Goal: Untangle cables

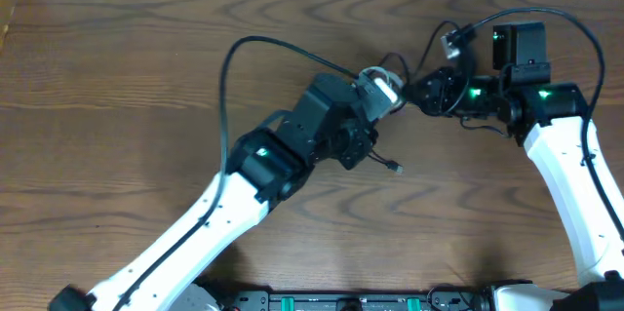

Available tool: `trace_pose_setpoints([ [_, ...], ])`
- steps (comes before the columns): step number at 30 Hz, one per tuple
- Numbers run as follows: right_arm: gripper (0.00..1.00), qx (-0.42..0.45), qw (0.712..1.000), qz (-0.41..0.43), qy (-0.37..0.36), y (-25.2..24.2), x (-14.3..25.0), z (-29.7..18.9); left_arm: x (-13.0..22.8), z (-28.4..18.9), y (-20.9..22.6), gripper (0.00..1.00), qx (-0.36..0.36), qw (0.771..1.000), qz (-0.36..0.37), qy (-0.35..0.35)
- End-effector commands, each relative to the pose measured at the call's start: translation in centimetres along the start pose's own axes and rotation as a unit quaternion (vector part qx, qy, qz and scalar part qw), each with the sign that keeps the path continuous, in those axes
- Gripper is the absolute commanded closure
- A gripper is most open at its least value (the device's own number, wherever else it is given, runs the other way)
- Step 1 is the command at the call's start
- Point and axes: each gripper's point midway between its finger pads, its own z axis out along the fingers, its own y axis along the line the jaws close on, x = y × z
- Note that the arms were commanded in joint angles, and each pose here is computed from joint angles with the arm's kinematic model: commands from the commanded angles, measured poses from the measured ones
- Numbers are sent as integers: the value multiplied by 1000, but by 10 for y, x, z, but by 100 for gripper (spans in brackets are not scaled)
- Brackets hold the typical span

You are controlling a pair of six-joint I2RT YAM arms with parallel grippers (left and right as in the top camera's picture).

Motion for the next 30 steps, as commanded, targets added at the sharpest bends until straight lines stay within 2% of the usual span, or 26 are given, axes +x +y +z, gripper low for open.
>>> trace_pose_setpoints([
  [1, 99, 157, 987, -2, -41, -64, -14, -8, -31, -42, 27, 92, -53, 996, -33, -65],
  [8, 99, 198, 980, 2, -21, -81, -1, -10, -34, -53, 39, 93, -64, 993, -61, -78],
  [11, 95, 199, 980, 2, -14, -84, 4, -8, -34, -55, 38, 92, -62, 993, -60, -79],
  [14, 84, 199, 980, -4, -13, -84, 3, -8, -33, -55, 38, 92, -63, 993, -59, -77],
  [16, 66, 222, 975, -11, -19, -92, 1, -12, -32, -55, 38, 92, -63, 993, -59, -76],
  [20, 39, 284, 958, -7, -24, -112, 2, -23, -33, -58, 39, 92, -69, 993, -57, -79],
  [22, 27, 288, 957, -21, -4, -115, 9, -25, -33, -59, 43, 92, -81, 992, -58, -79],
  [24, 23, 276, 960, -38, 16, -112, 16, -22, -32, -59, 47, 92, -90, 991, -59, -78],
  [30, 23, 194, 975, -93, 52, -87, 26, -10, -32, -59, 47, 92, -91, 991, -59, -78],
])
